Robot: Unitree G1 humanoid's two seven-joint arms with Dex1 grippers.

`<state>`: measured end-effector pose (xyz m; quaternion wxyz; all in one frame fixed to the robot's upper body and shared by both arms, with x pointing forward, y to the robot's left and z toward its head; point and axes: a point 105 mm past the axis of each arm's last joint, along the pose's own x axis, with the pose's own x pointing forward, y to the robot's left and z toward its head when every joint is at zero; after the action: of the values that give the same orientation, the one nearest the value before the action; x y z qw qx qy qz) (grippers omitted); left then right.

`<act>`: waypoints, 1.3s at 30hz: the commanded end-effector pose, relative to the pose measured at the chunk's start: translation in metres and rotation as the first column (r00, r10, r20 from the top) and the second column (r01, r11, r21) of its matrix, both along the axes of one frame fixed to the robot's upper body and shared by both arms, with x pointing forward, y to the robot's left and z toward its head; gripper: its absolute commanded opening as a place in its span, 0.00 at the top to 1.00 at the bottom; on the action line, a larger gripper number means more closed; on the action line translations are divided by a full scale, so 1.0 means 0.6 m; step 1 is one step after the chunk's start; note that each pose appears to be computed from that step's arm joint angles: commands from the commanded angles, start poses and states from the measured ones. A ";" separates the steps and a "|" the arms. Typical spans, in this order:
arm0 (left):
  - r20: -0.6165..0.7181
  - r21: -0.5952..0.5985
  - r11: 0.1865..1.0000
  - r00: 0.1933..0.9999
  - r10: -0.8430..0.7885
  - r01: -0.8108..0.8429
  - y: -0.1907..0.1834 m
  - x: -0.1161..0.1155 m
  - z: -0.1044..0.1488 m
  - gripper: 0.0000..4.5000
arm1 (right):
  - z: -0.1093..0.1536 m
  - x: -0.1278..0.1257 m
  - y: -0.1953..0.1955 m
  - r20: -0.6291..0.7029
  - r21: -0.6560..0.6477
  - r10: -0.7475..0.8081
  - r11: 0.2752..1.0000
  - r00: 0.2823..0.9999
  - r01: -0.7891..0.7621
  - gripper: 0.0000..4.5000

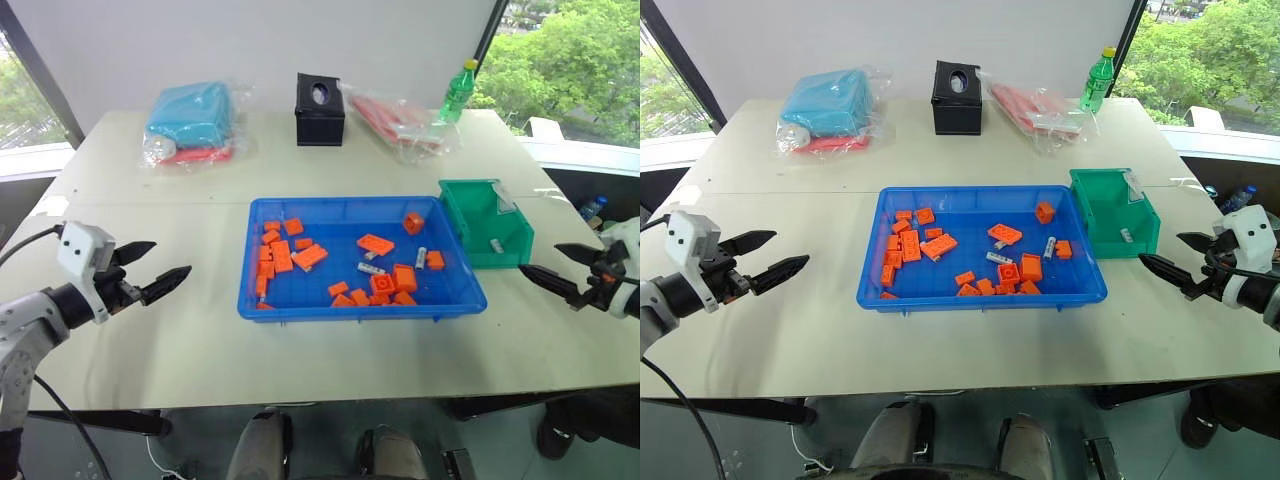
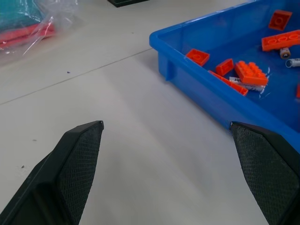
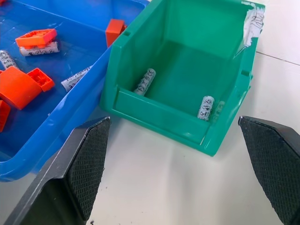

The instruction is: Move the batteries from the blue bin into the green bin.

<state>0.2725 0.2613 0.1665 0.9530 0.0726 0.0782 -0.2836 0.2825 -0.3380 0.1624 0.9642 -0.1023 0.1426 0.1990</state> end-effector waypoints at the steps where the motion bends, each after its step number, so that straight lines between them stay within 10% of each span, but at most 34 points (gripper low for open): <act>1: 0.074 0.026 0.999 0.997 -0.035 0.033 -0.018 -0.002 0.030 0.00 | 0.044 0.014 0.027 0.057 -0.012 0.066 0.998 0.996 -0.066 0.01; 9: 0.051 0.049 0.981 0.980 -0.192 0.190 -0.058 -0.027 0.052 0.00 | 0.110 0.070 0.174 0.122 0.006 0.324 0.945 0.938 -0.327 0.01; 20: 0.023 0.075 0.950 0.952 -0.305 0.303 -0.085 -0.027 0.066 0.00 | 0.099 0.137 0.390 -0.019 -0.188 0.831 0.543 0.555 -0.819 0.01; 32: 0.021 0.083 0.944 0.947 -0.321 0.318 -0.111 -0.062 0.070 0.00 | 0.016 0.208 0.490 -0.233 -0.526 0.856 0.288 0.462 -0.800 0.01; 39: 0.029 0.078 0.961 0.963 -0.269 0.267 -0.110 -0.080 0.074 0.00 | 0.005 0.208 0.530 -0.100 -0.622 0.893 0.287 0.438 -0.728 0.01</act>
<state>0.2286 0.1970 0.2013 0.9016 0.1140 0.0782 -0.4098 0.4059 -0.0285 0.1504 0.6416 -0.4709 0.0418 0.6041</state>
